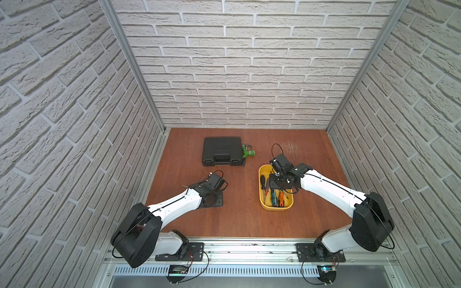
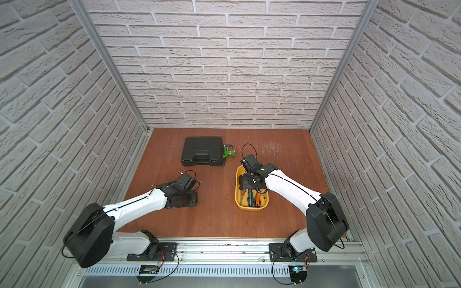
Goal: Put the screwdriver on the desktop into the storage box
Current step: Place the screwdriver in the storage box, then pick up the screwdriver from the center of the board.
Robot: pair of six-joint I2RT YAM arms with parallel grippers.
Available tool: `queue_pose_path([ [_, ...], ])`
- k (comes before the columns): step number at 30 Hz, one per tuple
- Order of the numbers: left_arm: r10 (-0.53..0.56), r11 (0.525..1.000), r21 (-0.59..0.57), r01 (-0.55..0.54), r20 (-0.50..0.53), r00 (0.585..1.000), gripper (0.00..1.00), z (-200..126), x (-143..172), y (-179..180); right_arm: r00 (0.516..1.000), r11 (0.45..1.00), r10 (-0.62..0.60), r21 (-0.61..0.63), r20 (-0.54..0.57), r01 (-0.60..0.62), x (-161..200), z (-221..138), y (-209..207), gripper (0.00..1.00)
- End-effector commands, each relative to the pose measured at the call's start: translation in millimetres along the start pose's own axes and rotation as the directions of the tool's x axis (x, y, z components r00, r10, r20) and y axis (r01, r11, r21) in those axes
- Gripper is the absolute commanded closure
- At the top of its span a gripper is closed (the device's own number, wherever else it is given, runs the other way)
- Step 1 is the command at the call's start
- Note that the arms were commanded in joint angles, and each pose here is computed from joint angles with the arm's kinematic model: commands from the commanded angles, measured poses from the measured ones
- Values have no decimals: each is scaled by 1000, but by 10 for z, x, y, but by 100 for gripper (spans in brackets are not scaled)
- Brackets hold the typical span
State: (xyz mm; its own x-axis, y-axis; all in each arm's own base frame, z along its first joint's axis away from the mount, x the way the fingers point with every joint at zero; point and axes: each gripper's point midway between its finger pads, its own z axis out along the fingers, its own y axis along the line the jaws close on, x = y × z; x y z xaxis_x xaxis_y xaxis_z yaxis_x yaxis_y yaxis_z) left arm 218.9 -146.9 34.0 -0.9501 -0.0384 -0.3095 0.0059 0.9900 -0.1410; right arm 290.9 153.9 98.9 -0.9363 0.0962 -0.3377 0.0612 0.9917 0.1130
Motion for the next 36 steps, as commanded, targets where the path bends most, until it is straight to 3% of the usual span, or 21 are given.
queue_pose_path([
  [1, 7, 1000, 16, -8, 21, 1000, 45, -57, -58, -52, 1000, 1000, -23, 18, 6, 23, -15, 45, 4, 64],
  [8, 6, 1000, 11, -7, 35, 999, 45, -93, -96, -47, 999, 1000, -27, 8, 26, 27, -53, -43, 12, 57],
  [23, -3, 1000, -2, 3, 46, 999, 54, -52, -155, -23, 987, 994, 16, -111, 158, 2, -209, -550, 99, 65],
  [36, 8, 1000, -26, -8, 15, 1000, 67, 61, -74, 9, 984, 986, 45, -166, 172, -16, -200, -601, 155, 66],
])
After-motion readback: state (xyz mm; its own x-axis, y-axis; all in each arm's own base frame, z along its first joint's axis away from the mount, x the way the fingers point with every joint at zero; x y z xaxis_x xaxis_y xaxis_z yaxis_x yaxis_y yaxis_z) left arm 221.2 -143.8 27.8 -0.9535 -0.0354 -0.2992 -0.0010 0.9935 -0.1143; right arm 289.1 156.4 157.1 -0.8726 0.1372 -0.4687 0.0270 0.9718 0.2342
